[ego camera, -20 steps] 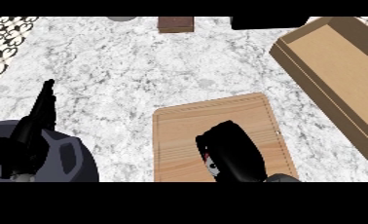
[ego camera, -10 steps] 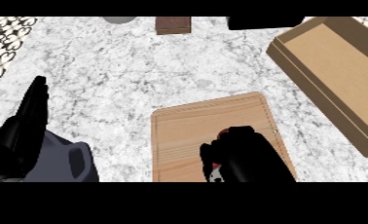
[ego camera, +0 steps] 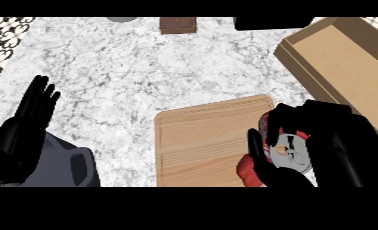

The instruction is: Pick the can from the cutting board and place it in the cardboard box

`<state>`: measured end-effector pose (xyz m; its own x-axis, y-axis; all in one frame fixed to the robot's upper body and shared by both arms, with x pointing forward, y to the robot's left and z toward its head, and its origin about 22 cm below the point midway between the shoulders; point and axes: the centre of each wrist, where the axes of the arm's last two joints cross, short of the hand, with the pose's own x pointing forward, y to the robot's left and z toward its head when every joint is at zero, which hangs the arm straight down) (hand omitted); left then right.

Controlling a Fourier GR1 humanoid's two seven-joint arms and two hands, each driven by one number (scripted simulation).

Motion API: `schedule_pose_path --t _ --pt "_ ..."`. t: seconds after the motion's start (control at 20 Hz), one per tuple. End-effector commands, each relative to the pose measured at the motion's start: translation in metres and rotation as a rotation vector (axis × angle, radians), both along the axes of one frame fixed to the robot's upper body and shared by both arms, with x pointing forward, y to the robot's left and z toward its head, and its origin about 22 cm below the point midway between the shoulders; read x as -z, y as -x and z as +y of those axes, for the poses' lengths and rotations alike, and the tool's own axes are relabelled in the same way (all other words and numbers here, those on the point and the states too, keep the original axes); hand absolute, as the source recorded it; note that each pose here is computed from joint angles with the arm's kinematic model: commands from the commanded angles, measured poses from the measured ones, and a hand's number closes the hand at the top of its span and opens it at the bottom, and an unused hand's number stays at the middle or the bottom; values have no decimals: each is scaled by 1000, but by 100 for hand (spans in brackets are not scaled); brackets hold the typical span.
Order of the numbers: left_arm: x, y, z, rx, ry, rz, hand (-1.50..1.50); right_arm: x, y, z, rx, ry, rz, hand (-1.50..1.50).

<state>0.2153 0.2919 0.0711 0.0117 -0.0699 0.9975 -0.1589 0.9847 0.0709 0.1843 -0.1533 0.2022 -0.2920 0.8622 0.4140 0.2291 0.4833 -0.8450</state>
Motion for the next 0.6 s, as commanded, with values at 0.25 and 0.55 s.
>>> schedule_pose_path --t 0.25,0.55 --pt "7 -14 -28 31 92 9 0 -28 -46 -61 190 -31 40 150" --pt "13 -19 -20 38 93 10 0 -21 -84 -116 314 21 -11 150"
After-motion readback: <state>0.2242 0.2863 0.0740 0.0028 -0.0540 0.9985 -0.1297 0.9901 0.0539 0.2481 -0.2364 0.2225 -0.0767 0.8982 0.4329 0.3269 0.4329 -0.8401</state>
